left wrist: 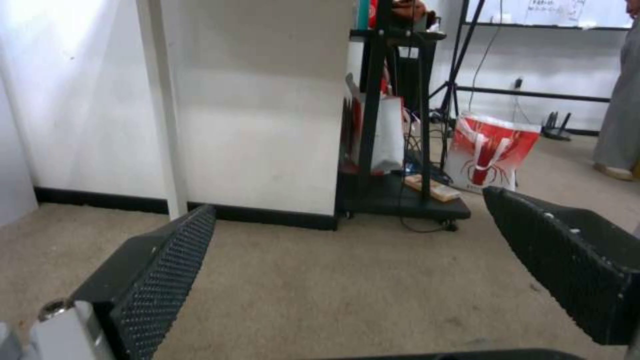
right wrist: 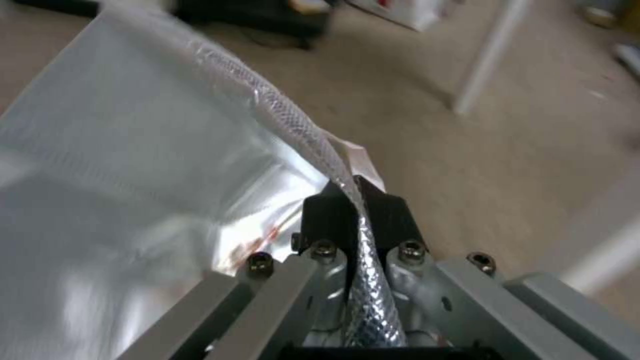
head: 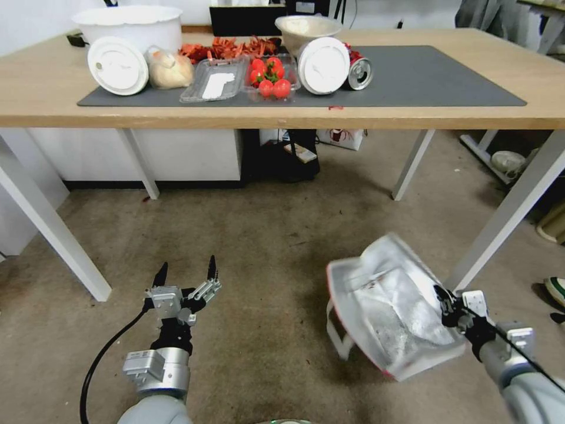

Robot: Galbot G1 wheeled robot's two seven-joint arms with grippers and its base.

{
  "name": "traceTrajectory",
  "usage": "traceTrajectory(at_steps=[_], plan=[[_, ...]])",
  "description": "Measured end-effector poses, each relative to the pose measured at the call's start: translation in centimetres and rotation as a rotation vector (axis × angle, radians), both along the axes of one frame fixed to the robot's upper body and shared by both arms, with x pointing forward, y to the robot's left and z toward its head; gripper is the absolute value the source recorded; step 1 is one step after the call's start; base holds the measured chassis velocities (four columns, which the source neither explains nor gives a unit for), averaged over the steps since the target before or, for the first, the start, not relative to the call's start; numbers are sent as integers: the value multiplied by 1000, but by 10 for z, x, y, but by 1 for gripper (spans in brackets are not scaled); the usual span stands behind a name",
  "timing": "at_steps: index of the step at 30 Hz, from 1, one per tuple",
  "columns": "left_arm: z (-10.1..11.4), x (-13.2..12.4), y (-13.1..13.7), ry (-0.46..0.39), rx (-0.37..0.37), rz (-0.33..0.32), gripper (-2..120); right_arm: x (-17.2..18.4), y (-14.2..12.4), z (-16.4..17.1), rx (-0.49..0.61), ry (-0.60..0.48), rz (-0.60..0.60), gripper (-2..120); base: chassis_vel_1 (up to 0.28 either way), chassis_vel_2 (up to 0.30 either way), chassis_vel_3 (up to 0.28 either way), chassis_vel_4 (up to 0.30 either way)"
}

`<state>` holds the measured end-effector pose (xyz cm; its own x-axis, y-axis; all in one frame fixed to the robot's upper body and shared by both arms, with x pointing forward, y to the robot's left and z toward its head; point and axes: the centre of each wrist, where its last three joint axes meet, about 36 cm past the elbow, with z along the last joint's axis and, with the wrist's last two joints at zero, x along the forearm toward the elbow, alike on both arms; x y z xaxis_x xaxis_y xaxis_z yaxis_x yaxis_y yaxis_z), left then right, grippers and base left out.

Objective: Pick up the food delivery bag from the floor and place it on the table.

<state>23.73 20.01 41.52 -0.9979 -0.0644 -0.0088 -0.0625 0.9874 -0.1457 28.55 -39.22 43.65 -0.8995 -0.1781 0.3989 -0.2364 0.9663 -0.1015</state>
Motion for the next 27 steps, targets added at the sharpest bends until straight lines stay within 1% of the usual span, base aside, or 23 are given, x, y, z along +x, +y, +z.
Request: traceTrajectory(at_steps=[1, 2, 4, 5, 6, 7, 8, 12, 14, 15, 16, 17, 19, 20, 22, 24, 26, 27], plan=[[0, 0, 0, 0, 1, 2, 100, 5, -5, 5, 15, -7, 32, 0, 0, 0, 0, 0], [0, 0, 0, 0, 1, 2, 100, 5, -5, 5, 15, -7, 32, 0, 0, 0, 0, 0], [1, 0, 0, -2, 0, 6, 100, 19, -16, 19, 67, -31, 121, 0, 0, 0, 0, 0], [1, 0, 0, -2, 0, 6, 100, 19, -16, 19, 67, -31, 121, 0, 0, 0, 0, 0], [1, 0, 0, -2, 0, 8, 100, 24, -19, 24, 84, -38, 153, 0, 0, 0, 0, 0], [2, -1, 0, -2, -2, 12, 100, 35, -25, 36, 115, -50, 218, 0, 0, 0, 0, 0], [2, -1, 0, -2, -2, 12, 100, 35, -25, 36, 115, -50, 218, 0, 0, 0, 0, 0], [3, -2, 0, -1, -3, 18, 100, 60, -32, 64, 278, -44, 376, 0, 0, 0, 0, 0], [3, -3, 0, -1, -3, 19, 100, 61, -32, 66, 288, -41, 389, 0, 0, 0, 0, 0], [3, -3, 1, -2, -1, 22, 100, 67, -33, 72, 325, -22, 446, 0, 0, 0, 0, 0], [4, -3, 2, -2, 0, 23, 100, 70, -33, 73, 344, -12, 475, 0, 0, 0, 0, 0], [4, -3, 2, -2, 0, 23, 100, 70, -33, 73, 344, -12, 475, 0, 0, 0, 0, 0], [4, -3, 2, -3, 1, 26, 100, 76, -34, 74, 377, -3, 541, 0, 0, 0, 0, 0], [4, -3, 2, -3, 1, 26, 100, 76, -34, 74, 377, -3, 541, 0, 0, 0, 0, 0], [5, -4, 3, -3, -1, 28, 100, 83, -37, 72, 397, -4, 607, 0, 0, 0, 0, 0], [5, -4, 3, -3, -2, 29, 100, 84, -38, 72, 400, -2, 621, 0, 0, 0, 0, 0], [5, -4, 3, -1, -5, 30, 100, 88, -42, 74, 416, 11, 688, 0, 0, 0, 0, 0], [5, -4, 3, -1, -5, 30, 100, 88, -42, 74, 416, 11, 688, 0, 0, 0, 0, 0]])
